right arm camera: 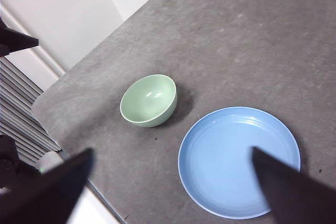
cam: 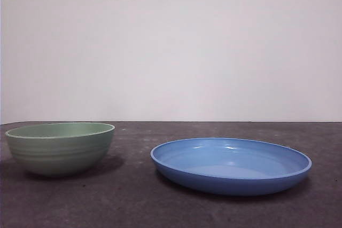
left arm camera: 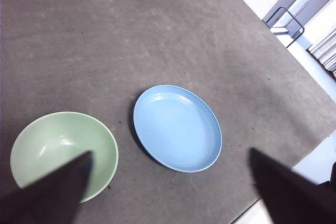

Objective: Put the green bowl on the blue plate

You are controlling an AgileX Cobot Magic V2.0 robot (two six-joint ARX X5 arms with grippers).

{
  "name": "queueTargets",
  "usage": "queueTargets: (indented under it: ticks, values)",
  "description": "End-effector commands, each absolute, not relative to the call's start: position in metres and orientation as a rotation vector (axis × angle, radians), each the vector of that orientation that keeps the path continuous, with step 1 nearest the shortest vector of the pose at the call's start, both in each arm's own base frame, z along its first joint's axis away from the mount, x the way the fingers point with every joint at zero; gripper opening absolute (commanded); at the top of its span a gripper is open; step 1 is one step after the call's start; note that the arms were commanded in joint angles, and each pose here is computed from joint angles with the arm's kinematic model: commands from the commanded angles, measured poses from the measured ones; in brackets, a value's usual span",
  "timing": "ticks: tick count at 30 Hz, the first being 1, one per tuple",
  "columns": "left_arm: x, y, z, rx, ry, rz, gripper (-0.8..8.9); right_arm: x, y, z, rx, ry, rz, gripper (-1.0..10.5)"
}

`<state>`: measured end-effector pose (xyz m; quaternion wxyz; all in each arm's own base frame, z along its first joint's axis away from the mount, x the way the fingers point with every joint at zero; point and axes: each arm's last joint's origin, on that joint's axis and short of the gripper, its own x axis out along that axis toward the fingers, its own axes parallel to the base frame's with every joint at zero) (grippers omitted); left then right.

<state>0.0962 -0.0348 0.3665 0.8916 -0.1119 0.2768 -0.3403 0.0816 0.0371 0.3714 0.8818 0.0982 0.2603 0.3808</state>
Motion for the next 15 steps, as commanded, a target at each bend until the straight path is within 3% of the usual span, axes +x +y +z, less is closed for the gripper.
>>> queueTargets:
  ticks: [1, 9, 15]
  values:
    - [0.096, -0.035, 0.373, -0.216, 0.544, -0.717, 6.37, 0.081, 0.037, 0.376, 0.193, 0.519, 0.801, 6.1]
    - [0.102, -0.036, 0.371, -0.2, 0.561, -0.707, 6.23, 0.081, 0.038, 0.377, 0.194, 0.519, 0.808, 6.1]
    - [0.123, -0.035, 0.362, -0.154, 0.629, -0.5, 6.23, 0.081, 0.038, 0.377, 0.194, 0.519, 0.809, 6.1]
